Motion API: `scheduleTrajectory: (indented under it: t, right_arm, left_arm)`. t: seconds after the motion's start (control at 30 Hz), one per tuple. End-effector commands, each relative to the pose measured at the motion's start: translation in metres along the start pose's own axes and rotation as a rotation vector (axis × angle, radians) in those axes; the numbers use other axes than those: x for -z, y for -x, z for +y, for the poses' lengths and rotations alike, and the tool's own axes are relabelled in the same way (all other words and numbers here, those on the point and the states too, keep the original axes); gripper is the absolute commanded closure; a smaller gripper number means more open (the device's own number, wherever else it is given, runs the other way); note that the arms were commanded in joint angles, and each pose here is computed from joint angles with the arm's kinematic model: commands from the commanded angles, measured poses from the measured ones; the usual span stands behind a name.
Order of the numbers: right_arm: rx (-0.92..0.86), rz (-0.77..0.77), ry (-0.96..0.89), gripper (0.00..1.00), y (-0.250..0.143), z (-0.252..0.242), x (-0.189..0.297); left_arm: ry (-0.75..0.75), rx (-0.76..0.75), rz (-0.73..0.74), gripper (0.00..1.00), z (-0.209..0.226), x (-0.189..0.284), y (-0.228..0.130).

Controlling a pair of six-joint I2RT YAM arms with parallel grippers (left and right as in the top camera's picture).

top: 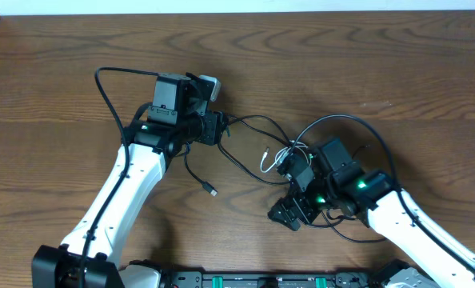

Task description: Untangle cables

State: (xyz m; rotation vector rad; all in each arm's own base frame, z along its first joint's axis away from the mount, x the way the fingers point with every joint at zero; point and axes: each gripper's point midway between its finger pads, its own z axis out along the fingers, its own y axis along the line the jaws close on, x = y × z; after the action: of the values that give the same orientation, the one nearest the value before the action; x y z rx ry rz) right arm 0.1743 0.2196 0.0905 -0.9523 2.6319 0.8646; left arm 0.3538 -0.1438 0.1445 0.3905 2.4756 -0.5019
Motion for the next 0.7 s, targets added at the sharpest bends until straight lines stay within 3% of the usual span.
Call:
scheduleTrajectory:
  t: [0.0,0.13,0.37,0.47,0.53,0.6,0.67]
  right_arm:
    - [-0.099,0.049,-0.16,0.1,-0.009,-0.028,-0.013]
    - [-0.158,0.129,-0.219,0.13,-0.021,-0.049,-0.034]
    - [-0.224,0.227,-0.229,0.36,-0.04,-0.061,-0.056]
    - [-0.23,0.219,-0.225,0.54,-0.038,-0.06,-0.056]
    - [-0.235,0.202,-0.203,0.81,-0.033,-0.057,-0.057]
    - [-0.225,0.164,-0.132,0.94,-0.02,-0.046,-0.06]
    - [-0.215,0.113,-0.046,0.99,-0.002,-0.034,-0.059]
  left_arm:
    - [0.007,-0.001,0.013,0.48,0.003,-0.004,-0.004]
    - [0.008,-0.002,0.014,0.48,0.003,-0.004,-0.004]
    - [0.008,-0.002,0.014,0.48,0.003,-0.004,-0.004]
    - [0.007,-0.003,0.011,0.47,0.003,-0.004,-0.003]
    - [0.007,-0.004,0.006,0.47,0.002,-0.004,-0.002]
    - [0.007,-0.004,0.007,0.47,0.002,-0.004,-0.002]
    - [0.006,-0.003,0.007,0.47,0.002,-0.004,-0.002]
